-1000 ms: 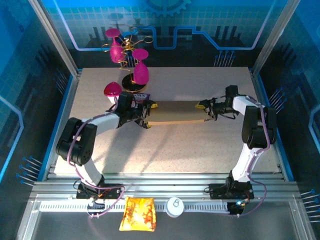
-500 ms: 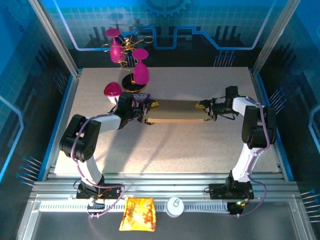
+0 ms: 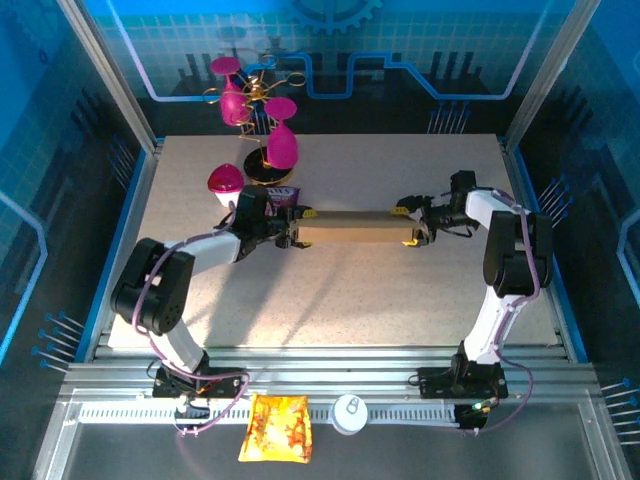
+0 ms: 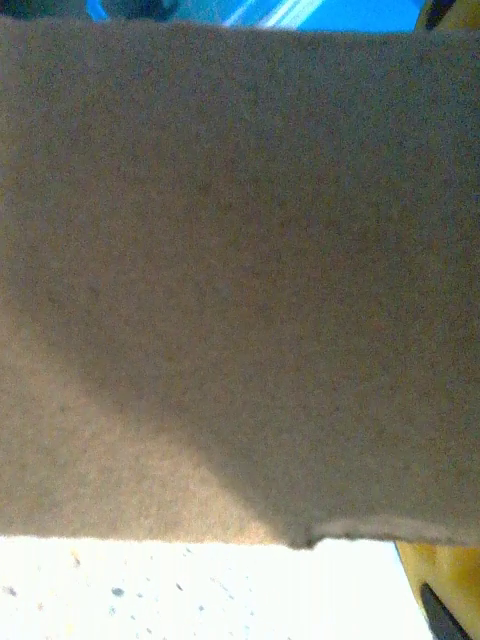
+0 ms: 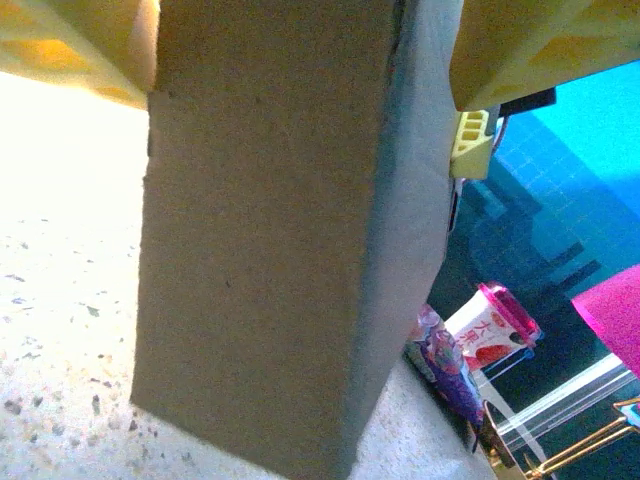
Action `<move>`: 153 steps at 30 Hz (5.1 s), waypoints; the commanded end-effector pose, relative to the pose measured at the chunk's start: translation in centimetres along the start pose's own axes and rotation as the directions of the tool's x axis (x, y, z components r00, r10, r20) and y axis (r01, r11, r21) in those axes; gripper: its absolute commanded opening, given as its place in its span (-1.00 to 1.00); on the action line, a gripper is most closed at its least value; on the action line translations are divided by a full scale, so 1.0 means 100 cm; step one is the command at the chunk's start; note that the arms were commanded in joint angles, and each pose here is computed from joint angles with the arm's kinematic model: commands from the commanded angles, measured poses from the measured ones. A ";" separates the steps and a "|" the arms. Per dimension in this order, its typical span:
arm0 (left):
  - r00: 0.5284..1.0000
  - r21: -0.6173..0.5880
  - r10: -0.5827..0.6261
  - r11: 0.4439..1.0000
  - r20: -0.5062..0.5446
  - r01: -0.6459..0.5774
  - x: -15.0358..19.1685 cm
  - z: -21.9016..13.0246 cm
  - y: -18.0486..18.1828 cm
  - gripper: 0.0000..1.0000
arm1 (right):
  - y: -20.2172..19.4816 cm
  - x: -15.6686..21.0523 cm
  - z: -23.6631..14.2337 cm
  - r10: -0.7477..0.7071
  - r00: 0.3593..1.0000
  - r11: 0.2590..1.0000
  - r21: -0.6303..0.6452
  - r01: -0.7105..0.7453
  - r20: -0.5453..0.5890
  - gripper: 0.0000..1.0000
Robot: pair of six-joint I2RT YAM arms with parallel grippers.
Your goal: Fold the paper box
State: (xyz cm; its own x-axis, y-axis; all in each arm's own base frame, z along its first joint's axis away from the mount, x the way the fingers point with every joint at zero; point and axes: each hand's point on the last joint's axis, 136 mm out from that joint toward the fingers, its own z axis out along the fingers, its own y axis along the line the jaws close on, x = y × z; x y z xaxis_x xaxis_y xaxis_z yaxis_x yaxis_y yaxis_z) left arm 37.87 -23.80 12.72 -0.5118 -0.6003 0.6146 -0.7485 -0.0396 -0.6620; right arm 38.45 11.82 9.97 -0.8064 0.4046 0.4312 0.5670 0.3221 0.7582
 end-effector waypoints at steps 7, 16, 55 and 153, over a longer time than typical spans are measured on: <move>0.922 -0.042 -0.328 0.938 0.204 0.343 -0.016 -0.039 0.030 -0.35 | 0.045 0.023 -0.064 -0.256 0.934 0.966 0.048 0.252 0.249 0.63; 0.854 -0.059 -0.443 0.878 0.274 0.474 -0.025 -0.056 0.045 -0.39 | 0.059 0.042 -0.095 -0.566 0.734 0.824 0.289 0.488 0.376 0.37; 0.786 -0.136 -0.508 0.803 0.351 0.580 -0.063 -0.087 0.072 -0.40 | 0.101 0.056 -0.003 -0.972 -0.210 -0.233 0.441 0.867 -0.102 -0.38; 0.885 -0.238 -0.082 0.948 0.458 0.211 -0.065 -0.154 0.047 0.41 | 0.072 0.045 0.031 -0.930 0.368 0.239 0.731 0.639 -0.018 -1.00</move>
State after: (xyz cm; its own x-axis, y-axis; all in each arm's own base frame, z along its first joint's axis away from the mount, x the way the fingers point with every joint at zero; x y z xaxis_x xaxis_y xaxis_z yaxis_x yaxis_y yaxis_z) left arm 33.60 -9.68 12.30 -0.1691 -0.8508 0.4976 -0.8993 -0.0734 -0.4310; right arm 41.16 18.63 19.54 -0.7582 -0.0988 -0.6444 -0.2470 0.9583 0.1436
